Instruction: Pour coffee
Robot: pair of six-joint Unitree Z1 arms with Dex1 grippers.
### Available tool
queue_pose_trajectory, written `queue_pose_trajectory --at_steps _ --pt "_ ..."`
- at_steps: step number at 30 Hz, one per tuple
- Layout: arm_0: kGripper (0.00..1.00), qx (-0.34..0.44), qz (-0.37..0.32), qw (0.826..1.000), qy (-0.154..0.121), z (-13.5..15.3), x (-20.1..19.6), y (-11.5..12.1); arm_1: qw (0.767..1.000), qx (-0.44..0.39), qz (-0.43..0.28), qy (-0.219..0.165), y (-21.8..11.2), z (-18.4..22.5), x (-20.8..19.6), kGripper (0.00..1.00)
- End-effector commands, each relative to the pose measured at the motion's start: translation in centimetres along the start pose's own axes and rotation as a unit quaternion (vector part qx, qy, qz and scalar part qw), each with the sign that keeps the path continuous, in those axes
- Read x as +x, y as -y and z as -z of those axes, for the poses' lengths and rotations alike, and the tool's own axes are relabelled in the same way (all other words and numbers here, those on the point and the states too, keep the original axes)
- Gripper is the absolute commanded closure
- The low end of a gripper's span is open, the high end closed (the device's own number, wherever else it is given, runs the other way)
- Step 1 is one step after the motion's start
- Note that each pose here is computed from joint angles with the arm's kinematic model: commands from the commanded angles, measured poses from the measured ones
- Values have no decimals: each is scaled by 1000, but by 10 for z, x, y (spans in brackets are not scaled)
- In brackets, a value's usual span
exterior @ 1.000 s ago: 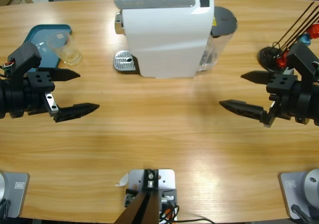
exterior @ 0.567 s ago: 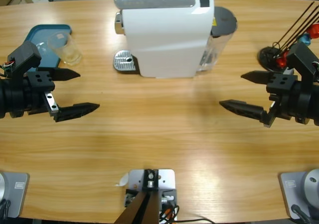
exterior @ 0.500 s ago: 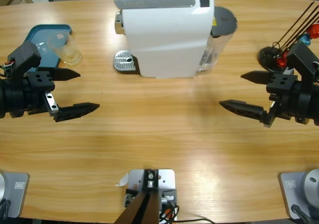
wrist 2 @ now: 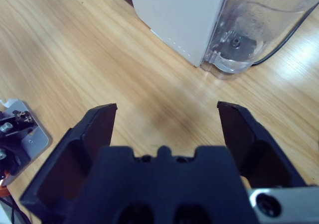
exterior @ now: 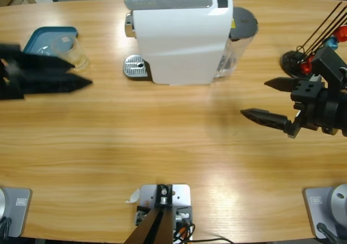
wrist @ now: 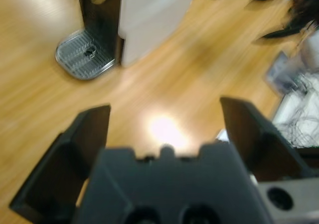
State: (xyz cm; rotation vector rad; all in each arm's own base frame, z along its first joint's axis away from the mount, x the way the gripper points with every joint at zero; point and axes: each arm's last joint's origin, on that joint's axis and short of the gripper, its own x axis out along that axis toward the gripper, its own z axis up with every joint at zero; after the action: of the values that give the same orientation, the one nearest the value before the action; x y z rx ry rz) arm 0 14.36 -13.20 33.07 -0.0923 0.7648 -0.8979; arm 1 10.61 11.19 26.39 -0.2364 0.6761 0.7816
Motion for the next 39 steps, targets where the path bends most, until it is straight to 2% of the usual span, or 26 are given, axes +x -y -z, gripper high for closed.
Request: queue_pose_trajectory --at_steps 1,8,14,16,21,26,39 --pt "115 -140 111 984 19 -51 -13 -19 999 34 33 1 2 -8 -13 118" --pt "122 -216 123 969 10 -60 14 -64 995 58 84 8 7 -17 -31 155" --pt "158 -254 160 954 11 -72 48 -90 991 52 122 5 11 -11 -37 156" --pt "188 -265 175 948 5 -74 61 -98 991 55 126 4 11 -7 -38 156" --pt "189 -283 215 934 -19 -70 90 -120 990 56 130 2 12 -5 -36 156" --pt "211 -290 216 932 -19 -69 101 -129 990 56 132 1 12 -5 -34 156" --pt "234 -308 225 924 13 -79 114 -145 990 55 134 -3 12 -5 -31 156"
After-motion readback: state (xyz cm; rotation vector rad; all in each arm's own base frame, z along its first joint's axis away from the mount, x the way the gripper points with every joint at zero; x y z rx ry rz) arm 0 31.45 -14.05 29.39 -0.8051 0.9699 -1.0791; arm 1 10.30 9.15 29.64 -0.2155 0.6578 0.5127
